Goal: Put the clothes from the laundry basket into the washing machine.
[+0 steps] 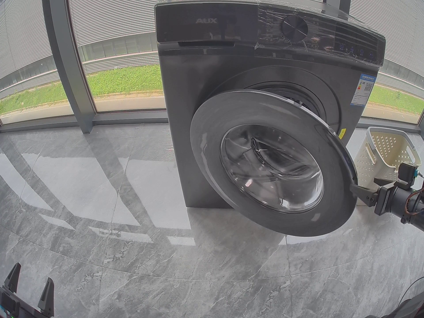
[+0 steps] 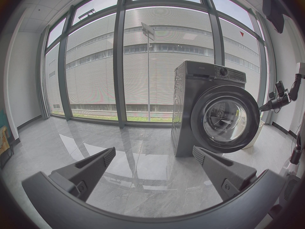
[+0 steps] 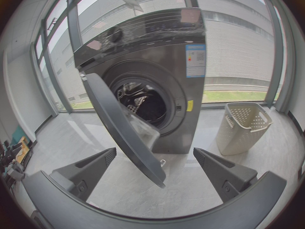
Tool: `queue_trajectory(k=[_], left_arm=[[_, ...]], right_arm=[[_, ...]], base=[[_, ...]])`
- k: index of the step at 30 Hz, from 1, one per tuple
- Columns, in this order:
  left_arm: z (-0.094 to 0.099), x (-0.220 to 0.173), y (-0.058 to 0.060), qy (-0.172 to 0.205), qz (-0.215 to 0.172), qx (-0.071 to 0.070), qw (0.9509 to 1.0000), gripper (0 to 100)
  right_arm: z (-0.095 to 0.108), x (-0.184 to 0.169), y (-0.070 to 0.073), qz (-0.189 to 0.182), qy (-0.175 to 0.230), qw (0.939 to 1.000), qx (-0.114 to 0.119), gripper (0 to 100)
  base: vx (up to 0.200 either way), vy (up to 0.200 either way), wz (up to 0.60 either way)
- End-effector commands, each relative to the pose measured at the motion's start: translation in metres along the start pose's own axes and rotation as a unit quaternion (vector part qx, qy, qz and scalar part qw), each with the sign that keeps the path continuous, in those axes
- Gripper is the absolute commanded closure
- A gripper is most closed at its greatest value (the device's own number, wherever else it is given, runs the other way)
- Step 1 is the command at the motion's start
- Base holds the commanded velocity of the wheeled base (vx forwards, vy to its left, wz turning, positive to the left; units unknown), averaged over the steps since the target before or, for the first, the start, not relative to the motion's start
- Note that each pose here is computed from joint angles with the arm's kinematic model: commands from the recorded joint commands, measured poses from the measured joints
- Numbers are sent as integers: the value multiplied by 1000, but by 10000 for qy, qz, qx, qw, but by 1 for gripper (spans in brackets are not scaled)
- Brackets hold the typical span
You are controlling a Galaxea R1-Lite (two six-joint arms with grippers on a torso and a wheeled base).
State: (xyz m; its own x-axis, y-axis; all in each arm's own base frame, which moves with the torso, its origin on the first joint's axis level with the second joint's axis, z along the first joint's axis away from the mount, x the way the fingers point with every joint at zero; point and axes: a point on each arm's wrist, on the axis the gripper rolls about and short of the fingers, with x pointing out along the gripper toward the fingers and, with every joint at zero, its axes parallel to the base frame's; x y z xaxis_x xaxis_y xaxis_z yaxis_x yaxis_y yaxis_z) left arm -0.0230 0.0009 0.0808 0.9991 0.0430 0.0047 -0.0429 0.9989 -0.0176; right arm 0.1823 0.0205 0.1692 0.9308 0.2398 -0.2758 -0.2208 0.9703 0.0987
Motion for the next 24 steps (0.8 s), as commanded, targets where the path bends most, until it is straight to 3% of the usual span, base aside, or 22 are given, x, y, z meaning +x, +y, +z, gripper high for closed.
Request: queue_trajectory(k=[1, 6, 13, 20, 24], left_arm=[[-5, 0, 0, 23, 0, 4, 10000, 0], [-5, 0, 0, 23, 8, -4, 10000, 0], [-5, 0, 0, 16, 8, -12, 10000, 0], [-5, 0, 0, 16, 8, 4, 10000, 0], [-5, 0, 0, 16, 8, -4, 10000, 0]], right_arm=[[0, 12, -17, -419, 41, 9991, 105, 0], [8, 21, -37, -1073, -254, 9938, 154, 0], [-5, 11, -32, -994, -169, 9948, 118, 0], [-34, -15, -3, 112, 110, 9999, -48, 0], [-42, -17, 7, 430, 233, 9988, -84, 0]], base=[[0, 0, 0], [0, 0, 0], [0, -29, 0], [0, -200, 0], [0, -200, 0]])
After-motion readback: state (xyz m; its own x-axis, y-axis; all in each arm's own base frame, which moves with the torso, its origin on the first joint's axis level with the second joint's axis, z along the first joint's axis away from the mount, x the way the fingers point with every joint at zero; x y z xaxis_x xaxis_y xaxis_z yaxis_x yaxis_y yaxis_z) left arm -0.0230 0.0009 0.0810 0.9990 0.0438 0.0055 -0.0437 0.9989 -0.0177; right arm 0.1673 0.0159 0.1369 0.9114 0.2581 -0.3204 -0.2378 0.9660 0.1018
